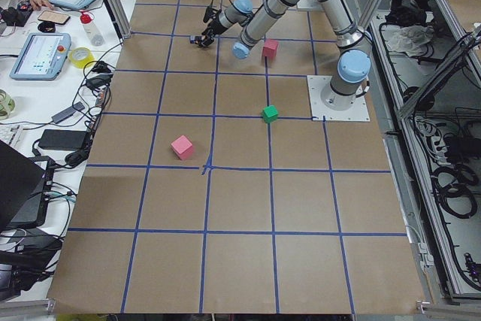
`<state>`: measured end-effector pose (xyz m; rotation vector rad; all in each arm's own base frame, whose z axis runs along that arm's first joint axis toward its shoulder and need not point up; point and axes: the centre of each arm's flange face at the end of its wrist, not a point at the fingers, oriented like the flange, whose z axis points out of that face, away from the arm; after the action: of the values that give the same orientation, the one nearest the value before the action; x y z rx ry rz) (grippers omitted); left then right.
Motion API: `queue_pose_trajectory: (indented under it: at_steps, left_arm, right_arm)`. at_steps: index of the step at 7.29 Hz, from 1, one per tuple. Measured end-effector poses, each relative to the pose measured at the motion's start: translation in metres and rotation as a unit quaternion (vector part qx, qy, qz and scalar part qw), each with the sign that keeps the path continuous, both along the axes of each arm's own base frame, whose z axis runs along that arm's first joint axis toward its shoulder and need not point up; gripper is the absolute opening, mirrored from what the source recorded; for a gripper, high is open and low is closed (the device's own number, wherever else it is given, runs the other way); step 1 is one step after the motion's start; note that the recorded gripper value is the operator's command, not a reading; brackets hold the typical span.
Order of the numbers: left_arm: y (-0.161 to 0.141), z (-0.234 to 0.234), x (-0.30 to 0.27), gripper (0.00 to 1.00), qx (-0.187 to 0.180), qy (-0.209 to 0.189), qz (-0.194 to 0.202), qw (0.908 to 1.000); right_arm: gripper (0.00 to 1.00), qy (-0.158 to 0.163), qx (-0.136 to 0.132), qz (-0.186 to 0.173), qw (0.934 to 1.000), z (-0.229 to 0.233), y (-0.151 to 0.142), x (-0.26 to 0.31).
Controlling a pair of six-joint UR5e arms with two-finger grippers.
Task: Align button upright
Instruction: 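Reach the left gripper to the button and grasp it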
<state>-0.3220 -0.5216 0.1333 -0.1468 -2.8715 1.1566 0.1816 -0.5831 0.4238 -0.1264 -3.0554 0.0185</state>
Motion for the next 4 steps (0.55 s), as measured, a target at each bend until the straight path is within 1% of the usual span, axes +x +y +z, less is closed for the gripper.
queue_pose_trajectory:
  at_steps: [1, 2, 3, 4]
  left_arm:
    - [0.0, 0.001, 0.0, 0.3, -0.001, 0.0, 0.0, 1.0]
    - [0.0, 0.002, 0.0, 0.17, -0.001, -0.001, -0.001, 1.0]
    - [0.0, 0.002, 0.0, 0.13, -0.001, -0.002, -0.003, 1.0]
    - [0.0, 0.002, 0.0, 0.11, -0.002, -0.003, -0.005, 1.0]
  right_arm:
    - [1.0, -0.01, -0.002, 0.003, 0.9999, 0.009, 0.006, 0.001]
    - [1.0, -0.016, 0.003, 0.017, 0.9997, 0.016, 0.012, 0.001]
    - [1.0, -0.018, 0.005, 0.045, 0.9988, 0.022, 0.017, 0.001]
    - [1.0, -0.018, 0.005, 0.075, 0.997, 0.03, 0.023, 0.0]
